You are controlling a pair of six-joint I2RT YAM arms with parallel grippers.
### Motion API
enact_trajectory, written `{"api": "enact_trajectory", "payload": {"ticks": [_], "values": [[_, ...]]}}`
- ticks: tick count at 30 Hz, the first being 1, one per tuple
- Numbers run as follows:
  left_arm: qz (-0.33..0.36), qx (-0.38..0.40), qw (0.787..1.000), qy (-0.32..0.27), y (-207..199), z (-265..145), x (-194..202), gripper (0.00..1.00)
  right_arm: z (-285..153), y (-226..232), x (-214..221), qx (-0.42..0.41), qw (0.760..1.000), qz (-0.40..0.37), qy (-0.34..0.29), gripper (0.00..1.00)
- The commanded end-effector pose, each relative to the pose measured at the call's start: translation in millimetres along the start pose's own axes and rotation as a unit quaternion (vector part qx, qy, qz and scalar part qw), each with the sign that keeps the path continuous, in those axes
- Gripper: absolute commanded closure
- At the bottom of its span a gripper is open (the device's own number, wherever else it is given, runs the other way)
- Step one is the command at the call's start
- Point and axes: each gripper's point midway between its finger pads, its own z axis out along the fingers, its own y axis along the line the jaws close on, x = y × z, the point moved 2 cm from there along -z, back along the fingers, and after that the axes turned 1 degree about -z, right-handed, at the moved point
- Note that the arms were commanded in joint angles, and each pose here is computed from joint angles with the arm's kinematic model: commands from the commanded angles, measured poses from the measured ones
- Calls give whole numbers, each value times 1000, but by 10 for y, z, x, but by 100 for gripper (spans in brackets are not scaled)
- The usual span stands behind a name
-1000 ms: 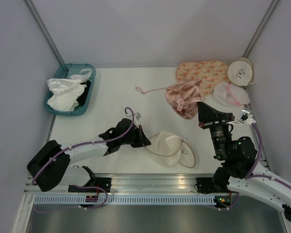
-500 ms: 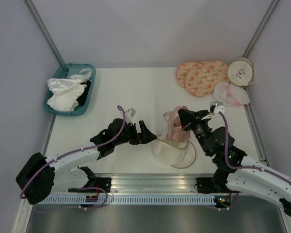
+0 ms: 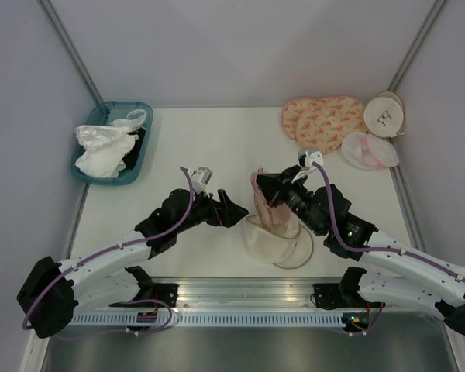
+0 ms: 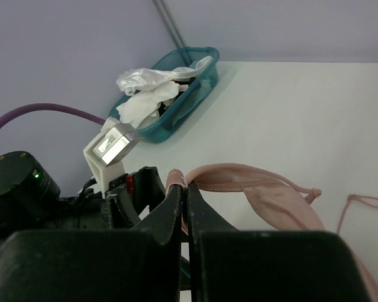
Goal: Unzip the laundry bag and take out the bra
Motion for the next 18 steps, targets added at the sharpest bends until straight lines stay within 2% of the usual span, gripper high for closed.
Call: {"api": "enact_trajectory", "payload": {"ticks": [1, 5, 9, 16, 18], "values": [[72, 20, 996, -48, -54, 23, -186, 0, 5, 283, -246, -63, 998, -5, -8, 100], [128, 70, 986, -80, -69, 99, -149, 0, 7, 423, -245, -98, 995, 2, 14, 100], [190, 84, 971, -115, -21, 102, -167, 0, -65, 563, -316, -137, 990, 15, 26, 100], [230, 83, 958, -147, -52, 84, -303, 1, -165, 704, -368, -175, 982, 37, 62, 100], [232, 88, 956, -154, -102, 81, -350, 5, -180, 726, -330, -183, 979, 42, 73, 100]]}}
